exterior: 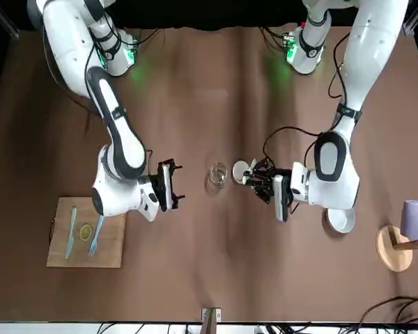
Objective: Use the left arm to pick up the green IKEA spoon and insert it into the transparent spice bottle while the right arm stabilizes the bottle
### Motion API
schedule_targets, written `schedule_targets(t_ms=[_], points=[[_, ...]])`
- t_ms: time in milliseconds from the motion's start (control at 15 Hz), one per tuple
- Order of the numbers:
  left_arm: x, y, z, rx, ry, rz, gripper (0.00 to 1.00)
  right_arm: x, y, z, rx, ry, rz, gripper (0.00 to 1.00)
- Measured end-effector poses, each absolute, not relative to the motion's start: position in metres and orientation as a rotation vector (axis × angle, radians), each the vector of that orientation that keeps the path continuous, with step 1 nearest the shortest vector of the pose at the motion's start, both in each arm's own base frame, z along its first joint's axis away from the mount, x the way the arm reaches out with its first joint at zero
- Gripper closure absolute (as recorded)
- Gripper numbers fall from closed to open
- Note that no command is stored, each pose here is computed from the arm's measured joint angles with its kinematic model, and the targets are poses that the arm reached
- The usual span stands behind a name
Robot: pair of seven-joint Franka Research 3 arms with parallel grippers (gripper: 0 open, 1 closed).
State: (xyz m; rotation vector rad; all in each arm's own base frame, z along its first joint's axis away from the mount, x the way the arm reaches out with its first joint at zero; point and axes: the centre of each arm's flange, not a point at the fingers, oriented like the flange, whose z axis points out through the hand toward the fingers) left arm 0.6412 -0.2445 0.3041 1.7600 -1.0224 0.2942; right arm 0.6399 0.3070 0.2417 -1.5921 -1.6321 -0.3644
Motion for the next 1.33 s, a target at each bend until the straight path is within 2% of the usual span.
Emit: schedule_targets(t_ms=[200,400,533,867,1333], points=[[0.641,-0.253,0.276,1.597,-1.095,0.442,0.76,0.629,0.321,0.178,-1.361,-1.66,-0.59,0.0],[0.64,-0.274,0.267,1.376,-1.171,0.646,0.76,0.619,0.327,0.135,-1.348,-1.629,-0.674,0.0],[0.638,-0.283,0.271,1.28,-1.198,0.741,0.76,0.614,0.334,0.127,-1.369,-1.581,-0.727,0.0],[0.624,-0.291,0.257,1.048,-1.263,0.856,0.76,0.59,0.36,0.103,-1.38,-1.523,-0.73,0.0],[0.61,-0.299,0.216,0.97,-1.212,0.857,0.76,0.571,0.379,0.079,-1.399,-1.487,-0.708,0.0]])
